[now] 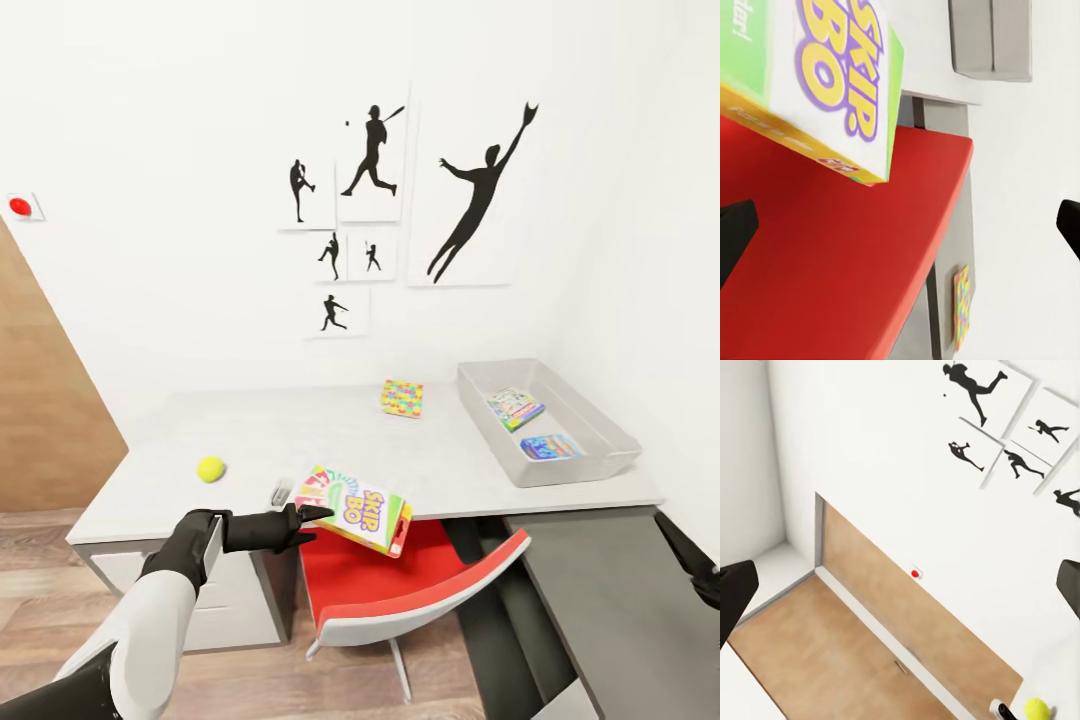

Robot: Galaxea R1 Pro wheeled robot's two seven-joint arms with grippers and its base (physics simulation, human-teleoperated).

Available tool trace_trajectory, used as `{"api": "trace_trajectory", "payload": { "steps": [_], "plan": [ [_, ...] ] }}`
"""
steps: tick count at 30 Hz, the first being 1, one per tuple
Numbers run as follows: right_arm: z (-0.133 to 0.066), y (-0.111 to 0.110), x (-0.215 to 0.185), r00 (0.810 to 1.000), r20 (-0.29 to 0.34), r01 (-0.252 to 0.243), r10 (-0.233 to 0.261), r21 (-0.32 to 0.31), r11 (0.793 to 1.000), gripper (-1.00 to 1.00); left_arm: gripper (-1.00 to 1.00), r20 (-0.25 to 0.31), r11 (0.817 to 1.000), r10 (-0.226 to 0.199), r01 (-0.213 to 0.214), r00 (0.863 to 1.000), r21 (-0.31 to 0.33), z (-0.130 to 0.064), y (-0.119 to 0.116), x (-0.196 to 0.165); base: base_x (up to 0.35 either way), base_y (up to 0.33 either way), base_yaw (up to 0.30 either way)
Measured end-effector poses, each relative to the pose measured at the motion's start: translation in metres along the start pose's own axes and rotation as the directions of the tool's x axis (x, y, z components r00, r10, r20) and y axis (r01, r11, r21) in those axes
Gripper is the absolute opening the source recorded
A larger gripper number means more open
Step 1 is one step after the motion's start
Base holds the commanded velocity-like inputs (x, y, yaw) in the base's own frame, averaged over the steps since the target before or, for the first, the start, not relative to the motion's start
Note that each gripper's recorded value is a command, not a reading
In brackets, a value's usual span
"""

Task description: Put all the toys in the child's room - the three board games (two on the bed and one on the table), the two jigsaw puzzles on the table, and the tennis ball on the table - inside the toy box on the table in the child's room.

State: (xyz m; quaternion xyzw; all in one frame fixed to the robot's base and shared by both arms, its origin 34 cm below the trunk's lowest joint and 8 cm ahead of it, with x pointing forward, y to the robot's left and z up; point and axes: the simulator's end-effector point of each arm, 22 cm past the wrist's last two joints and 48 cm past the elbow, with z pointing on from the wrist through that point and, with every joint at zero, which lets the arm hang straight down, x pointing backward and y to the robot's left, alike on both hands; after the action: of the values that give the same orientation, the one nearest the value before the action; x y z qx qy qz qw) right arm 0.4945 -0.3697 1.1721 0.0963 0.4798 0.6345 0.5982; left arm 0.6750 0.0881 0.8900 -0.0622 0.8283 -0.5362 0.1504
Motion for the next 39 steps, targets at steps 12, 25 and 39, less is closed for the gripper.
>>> {"api": "trace_trajectory", "payload": {
  "steps": [12, 25, 39],
  "plan": [
    [-0.0001, 0.0000, -0.0001, 1.000, 0.000, 0.000, 0.000, 0.000, 1.000, 1.00, 1.00, 0.000, 1.000, -0.001, 0.001, 1.000, 0.000, -0.0001, 0.0000, 0.0000, 0.011, -0.011, 0.000],
    [0.0000, -0.0001, 0.0000, 1.000, 0.000, 0.000, 0.000, 0.000, 1.000, 1.00, 1.00, 0.007, 1.000, -0.010, 0.010, 1.000, 0.004, -0.0011, 0.0001, -0.0012, 0.001, 0.000, 0.000],
    [-0.0027, -0.0067, 0.0029, 1.000, 0.000, 0.000, 0.000, 0.000, 1.000, 1.00, 1.00, 0.006, 1.000, -0.013, 0.013, 1.000, 0.005, 0.0023, 0.0069, -0.0014, 0.000, 0.000, 0.000]
  ]
}}
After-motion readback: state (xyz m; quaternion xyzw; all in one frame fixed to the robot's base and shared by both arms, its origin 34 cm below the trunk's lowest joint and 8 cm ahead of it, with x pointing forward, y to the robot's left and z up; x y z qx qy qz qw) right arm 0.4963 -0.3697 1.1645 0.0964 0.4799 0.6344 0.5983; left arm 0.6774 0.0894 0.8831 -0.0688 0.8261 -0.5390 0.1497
